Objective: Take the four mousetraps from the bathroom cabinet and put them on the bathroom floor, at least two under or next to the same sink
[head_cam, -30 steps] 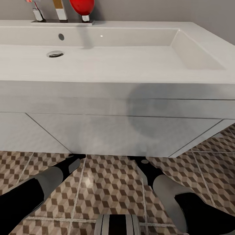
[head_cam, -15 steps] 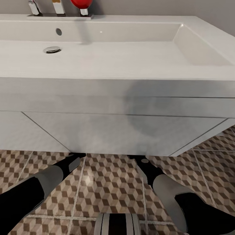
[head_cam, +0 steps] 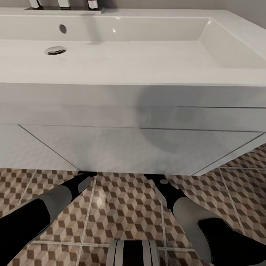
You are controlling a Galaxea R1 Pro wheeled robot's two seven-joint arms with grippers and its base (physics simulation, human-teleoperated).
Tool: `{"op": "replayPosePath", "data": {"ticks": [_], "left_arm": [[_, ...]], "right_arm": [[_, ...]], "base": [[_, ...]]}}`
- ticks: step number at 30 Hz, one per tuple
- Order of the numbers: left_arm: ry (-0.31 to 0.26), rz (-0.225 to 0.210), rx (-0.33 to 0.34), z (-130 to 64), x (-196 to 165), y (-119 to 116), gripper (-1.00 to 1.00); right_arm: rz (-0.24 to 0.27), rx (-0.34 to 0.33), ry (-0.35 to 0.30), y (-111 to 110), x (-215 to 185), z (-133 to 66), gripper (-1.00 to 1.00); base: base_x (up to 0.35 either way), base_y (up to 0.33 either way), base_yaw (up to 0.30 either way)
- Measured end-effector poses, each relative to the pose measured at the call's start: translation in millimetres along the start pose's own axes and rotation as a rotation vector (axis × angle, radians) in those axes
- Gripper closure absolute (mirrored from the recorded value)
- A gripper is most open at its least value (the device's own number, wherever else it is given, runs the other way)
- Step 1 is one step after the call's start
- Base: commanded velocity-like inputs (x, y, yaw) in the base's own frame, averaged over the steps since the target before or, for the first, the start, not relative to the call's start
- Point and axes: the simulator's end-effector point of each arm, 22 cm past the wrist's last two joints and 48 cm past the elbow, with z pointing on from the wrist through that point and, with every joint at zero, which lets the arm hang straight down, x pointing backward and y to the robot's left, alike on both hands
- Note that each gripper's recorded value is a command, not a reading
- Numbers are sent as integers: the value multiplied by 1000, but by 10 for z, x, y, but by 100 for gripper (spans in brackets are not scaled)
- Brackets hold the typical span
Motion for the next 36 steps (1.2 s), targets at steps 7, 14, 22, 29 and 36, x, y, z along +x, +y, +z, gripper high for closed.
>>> {"op": "replayPosePath", "data": {"ticks": [7, 14, 22, 29, 36], "left_arm": [[8, 4, -1, 37, 38, -9, 100], [18, 6, -3, 73, 106, -3, 100], [30, 9, -6, 115, 185, 8, 100], [41, 11, -9, 151, 252, 23, 100], [51, 13, -12, 185, 319, 33, 100]], "right_arm": [[2, 0, 2, 0, 30, 29, 100], [3, -1, 12, 5, 100, 56, 100], [6, -2, 24, 9, 181, 85, 100], [8, -2, 27, 9, 206, 116, 100], [10, -1, 29, 7, 233, 144, 100]], "base": [[0, 0, 0], [0, 0, 0], [0, 0, 0], [0, 0, 0], [0, 0, 0]]}}
